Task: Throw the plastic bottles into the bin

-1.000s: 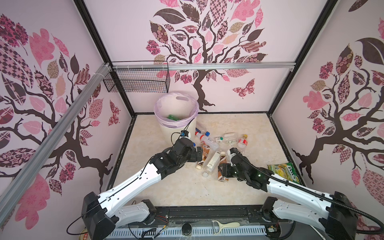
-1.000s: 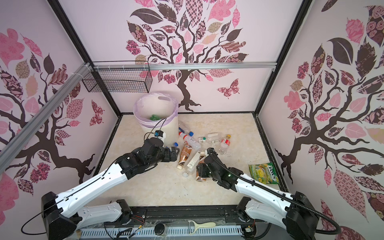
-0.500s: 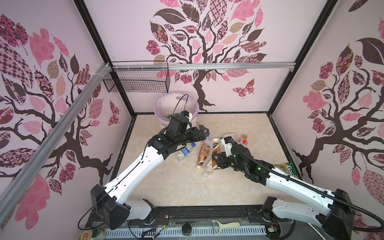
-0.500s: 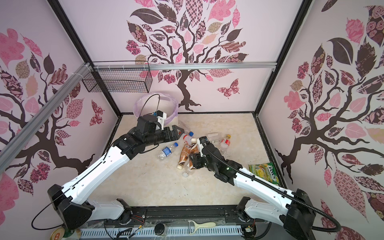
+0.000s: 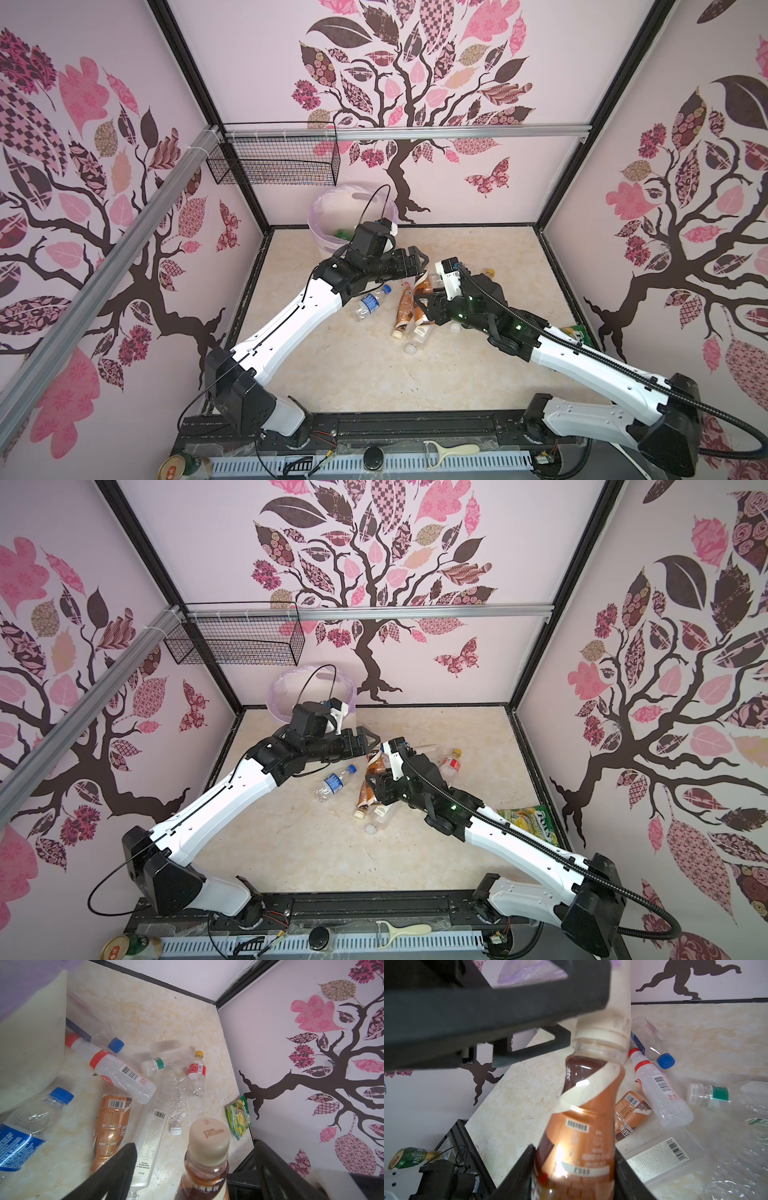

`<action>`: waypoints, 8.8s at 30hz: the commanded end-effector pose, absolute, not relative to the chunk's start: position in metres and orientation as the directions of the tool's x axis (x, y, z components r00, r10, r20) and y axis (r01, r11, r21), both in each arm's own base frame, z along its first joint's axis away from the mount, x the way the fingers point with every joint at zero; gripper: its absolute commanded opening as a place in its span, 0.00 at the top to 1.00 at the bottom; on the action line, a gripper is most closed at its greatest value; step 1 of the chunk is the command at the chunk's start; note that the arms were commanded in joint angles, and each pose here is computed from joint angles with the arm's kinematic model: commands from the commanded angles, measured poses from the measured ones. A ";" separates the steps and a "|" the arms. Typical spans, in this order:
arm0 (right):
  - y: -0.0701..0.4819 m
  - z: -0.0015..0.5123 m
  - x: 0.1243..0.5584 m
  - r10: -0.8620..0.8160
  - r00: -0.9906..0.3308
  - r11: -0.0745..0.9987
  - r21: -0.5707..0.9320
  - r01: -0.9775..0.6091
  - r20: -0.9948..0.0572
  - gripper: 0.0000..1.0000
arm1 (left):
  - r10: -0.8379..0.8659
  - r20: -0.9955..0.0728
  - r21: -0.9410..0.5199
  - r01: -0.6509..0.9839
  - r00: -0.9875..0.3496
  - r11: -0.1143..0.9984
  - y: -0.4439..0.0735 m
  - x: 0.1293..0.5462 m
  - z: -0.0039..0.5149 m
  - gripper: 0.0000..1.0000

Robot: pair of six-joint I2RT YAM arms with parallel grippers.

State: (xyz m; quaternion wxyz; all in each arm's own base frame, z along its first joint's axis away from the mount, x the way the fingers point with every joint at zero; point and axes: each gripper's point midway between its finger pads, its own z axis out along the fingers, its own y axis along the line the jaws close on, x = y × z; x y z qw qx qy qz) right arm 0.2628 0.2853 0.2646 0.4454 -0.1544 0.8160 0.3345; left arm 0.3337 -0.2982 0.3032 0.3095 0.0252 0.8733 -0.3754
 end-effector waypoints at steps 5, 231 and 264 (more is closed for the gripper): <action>0.296 0.290 0.265 0.070 -0.522 0.691 0.419 -0.589 -0.850 0.53 | -0.226 -0.594 -0.660 0.307 -0.772 0.686 -0.305 0.344 0.326 0.23; 0.258 0.054 0.268 0.127 -0.844 0.946 0.320 -0.055 -0.520 0.02 | -0.201 -0.603 -0.462 0.133 -0.772 0.877 -0.195 0.235 0.177 0.02; 0.217 0.045 0.249 0.059 -0.827 0.973 0.217 -0.077 -0.559 0.40 | -0.178 -0.614 -0.433 0.140 -0.769 0.890 -0.201 0.244 0.179 0.02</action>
